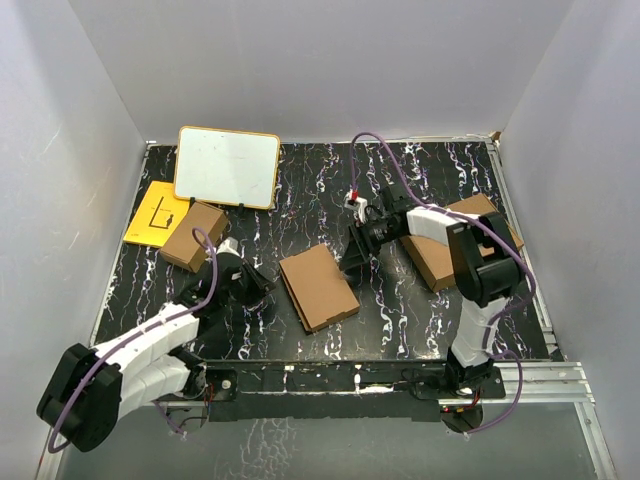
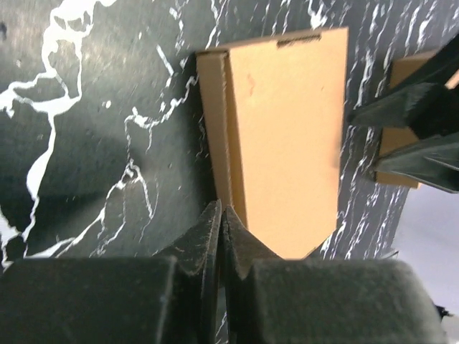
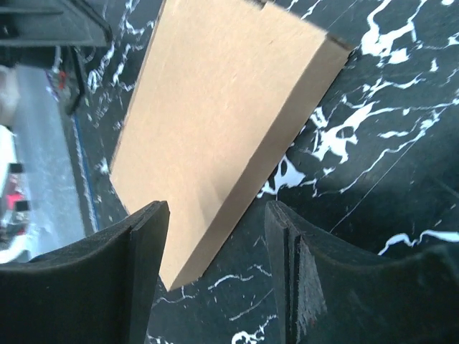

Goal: Fold the paper box

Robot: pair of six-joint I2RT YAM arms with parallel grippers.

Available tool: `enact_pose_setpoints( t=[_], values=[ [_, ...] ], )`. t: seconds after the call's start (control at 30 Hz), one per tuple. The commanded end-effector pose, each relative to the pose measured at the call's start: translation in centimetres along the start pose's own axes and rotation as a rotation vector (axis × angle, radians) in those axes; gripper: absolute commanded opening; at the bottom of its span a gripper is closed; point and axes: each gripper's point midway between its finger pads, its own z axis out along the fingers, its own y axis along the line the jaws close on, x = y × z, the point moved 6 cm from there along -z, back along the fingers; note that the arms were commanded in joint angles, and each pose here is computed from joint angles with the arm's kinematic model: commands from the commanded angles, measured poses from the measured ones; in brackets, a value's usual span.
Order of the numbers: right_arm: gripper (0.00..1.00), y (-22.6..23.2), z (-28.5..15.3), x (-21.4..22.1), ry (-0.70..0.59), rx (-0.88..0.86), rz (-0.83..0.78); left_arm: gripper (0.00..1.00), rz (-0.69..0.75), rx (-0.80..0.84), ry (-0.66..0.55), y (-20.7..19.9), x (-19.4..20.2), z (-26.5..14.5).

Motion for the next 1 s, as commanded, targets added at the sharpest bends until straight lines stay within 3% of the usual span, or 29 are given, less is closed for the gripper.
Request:
enact_pose_setpoints(
  t=[0.0,0.2,0.3,0.4,0.63,0.77,0.9,0.97],
  values=[
    [0.6,1.1,-1.4,-0.5,-0.021,0.075,-0.258,0.0,0.052,-0.048,0.128,0.8,1.5,-1.6],
    [0.21,0.8,-3.2,0.5,0.066,0.283,-0.448,0.0,0.103,-0.176,0.33,2.4,3.9,-1.8],
    [0.15,0.9,-1.9,2.8,0.166,0.334,-0.513,0.0,0.13,-0.209,0.408,2.1,5.1,-1.6],
    [0.15,1.2,-0.7,5.1,0.241,0.365,-0.6,0.0,0.159,-0.213,0.454,1.1,6.1,-1.2],
    [0.15,5.5,2.0,5.4,0.206,0.2,-0.797,0.0,0.205,-0.001,0.466,-5.0,6.9,2.5],
    [0.17,6.9,3.1,5.4,0.183,0.122,-0.787,0.0,0.221,0.043,0.47,-7.3,6.9,4.3],
    [0.21,6.4,2.3,4.7,0.177,0.181,-0.747,0.0,0.235,0.004,0.466,-6.9,6.7,3.7],
    [0.22,5.6,0.6,4.1,0.141,0.197,-0.702,0.11,0.259,-0.048,0.455,-5.7,6.5,2.6]
  ],
)
